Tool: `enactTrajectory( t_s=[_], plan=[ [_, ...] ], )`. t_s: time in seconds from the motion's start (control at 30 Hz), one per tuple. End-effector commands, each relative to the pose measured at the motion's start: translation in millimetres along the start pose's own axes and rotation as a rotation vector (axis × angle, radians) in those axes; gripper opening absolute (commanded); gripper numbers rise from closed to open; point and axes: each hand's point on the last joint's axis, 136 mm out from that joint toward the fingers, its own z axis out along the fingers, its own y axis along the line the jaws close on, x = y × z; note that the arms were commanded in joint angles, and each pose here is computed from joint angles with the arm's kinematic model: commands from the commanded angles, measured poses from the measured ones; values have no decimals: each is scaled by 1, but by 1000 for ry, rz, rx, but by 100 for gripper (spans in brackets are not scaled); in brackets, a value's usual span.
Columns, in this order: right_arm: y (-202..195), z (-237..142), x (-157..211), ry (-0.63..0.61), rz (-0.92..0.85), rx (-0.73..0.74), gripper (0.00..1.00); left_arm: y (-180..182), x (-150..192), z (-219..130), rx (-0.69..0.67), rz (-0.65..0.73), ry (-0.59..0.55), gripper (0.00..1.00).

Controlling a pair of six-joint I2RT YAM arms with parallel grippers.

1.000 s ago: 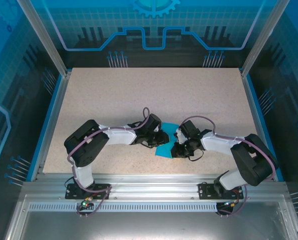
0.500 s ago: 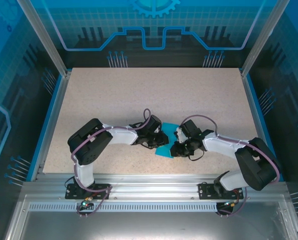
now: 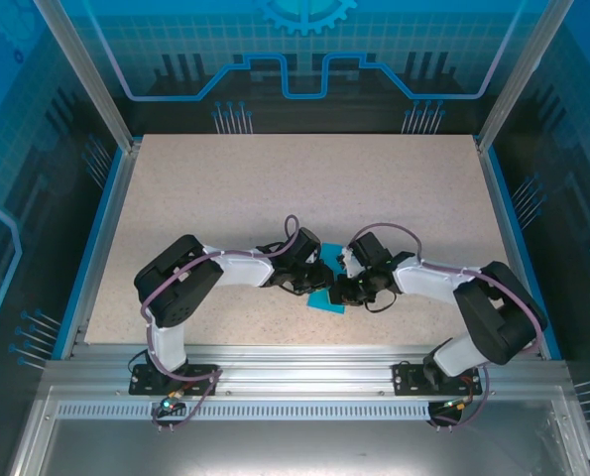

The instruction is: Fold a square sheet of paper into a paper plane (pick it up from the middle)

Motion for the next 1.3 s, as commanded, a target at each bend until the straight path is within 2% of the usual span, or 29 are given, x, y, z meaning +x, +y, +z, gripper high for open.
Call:
enactTrajectory(
  t_s=[0.0, 0.13, 0.27, 0.37, 0.67, 0.97, 1.1, 1.27],
  plan=[
    [11, 6, -6, 6, -12, -30, 15, 23, 6, 7, -91, -14, 15, 22],
    [-3, 13, 0, 33, 0, 18, 15, 25, 7, 7, -95, -14, 17, 22],
    [-29, 16, 21, 80, 32, 87, 15, 26, 8, 7, -100, -14, 16, 21],
    [-39, 18, 37, 110, 58, 82, 15, 31, 8, 7, -115, -16, 13, 21],
    [-37, 9, 50, 100, 116, -14, 19, 44, 9, 8, -151, -28, 9, 20],
    [-45, -5, 68, 108, 132, -2, 21, 46, 9, 11, -153, -34, 10, 19],
    [-56, -6, 78, 127, 159, 46, 21, 44, 8, 10, -151, -32, 9, 19],
    [-57, -11, 76, 107, 150, 59, 19, 40, 8, 9, -141, -28, 9, 19]
  ],
)
